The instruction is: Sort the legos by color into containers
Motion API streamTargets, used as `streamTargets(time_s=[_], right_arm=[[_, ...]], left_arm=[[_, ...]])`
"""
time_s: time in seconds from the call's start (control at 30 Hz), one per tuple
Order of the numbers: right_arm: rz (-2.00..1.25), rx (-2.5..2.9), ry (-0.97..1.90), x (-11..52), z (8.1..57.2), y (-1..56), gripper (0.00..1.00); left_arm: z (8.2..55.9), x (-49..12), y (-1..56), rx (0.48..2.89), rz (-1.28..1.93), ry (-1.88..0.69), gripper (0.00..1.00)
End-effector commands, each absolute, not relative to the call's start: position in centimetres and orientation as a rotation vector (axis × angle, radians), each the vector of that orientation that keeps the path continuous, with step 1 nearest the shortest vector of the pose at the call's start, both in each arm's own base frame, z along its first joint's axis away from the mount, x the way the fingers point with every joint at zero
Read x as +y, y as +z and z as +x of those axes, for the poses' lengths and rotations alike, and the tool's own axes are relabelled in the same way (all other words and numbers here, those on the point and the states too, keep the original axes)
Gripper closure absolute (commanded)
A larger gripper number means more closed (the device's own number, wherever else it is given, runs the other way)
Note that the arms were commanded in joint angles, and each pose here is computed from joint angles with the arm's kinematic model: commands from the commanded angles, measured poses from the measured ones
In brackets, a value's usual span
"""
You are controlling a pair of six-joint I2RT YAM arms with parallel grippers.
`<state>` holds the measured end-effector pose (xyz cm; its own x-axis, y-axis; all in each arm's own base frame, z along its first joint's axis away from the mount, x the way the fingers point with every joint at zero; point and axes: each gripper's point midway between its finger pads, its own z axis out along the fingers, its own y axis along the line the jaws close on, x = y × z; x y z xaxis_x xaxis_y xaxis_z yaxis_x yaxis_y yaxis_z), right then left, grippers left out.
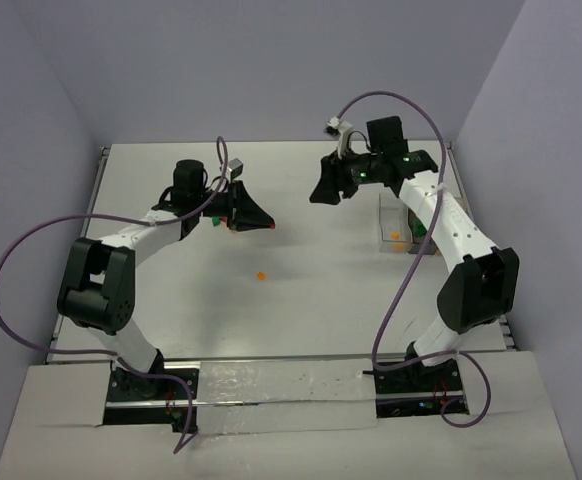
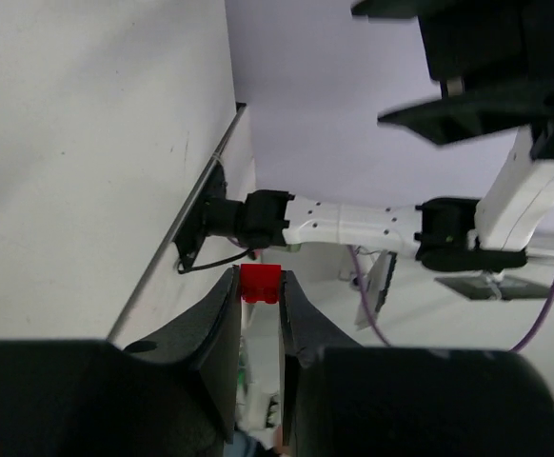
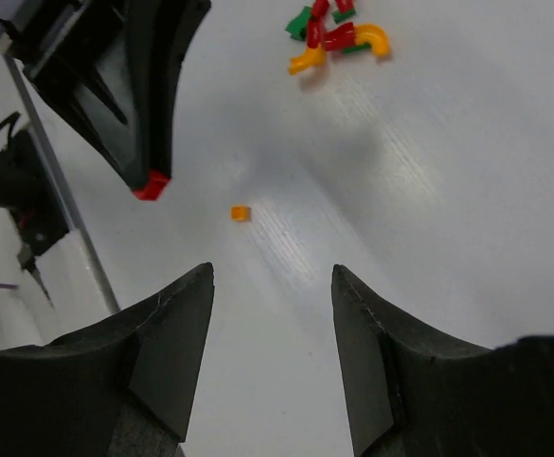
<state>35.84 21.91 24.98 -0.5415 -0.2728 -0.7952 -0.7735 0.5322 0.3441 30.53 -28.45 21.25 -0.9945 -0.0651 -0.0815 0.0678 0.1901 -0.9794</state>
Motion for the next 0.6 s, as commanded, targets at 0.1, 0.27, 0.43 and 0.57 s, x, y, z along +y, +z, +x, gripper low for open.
streamTargets(time_s=[0.1,0.27,0.43,0.57], right_arm=[[-0.848,2.042,1.016,28.2,33.9,26.3,0.4],[-0.86,2.074,1.004,29.6,32.9,25.3,0.39],[-0.837,2.14,1.013,31.2,32.7,24.3,0.39],[-0.87,2.154,0.994,32.5,32.1,23.3,0.39]], left_arm=[[31.4,-27.3,22.0,2.429,-0.408,-1.968,1.0],[31.7,-26.8,22.6,2.382,-0.465,-2.023,1.0],[31.6,-26.7,23.4,2.342,-0.459,-2.051,1.0],[31.6,-26.7,23.6,2.334,-0.48,-2.063,1.0]])
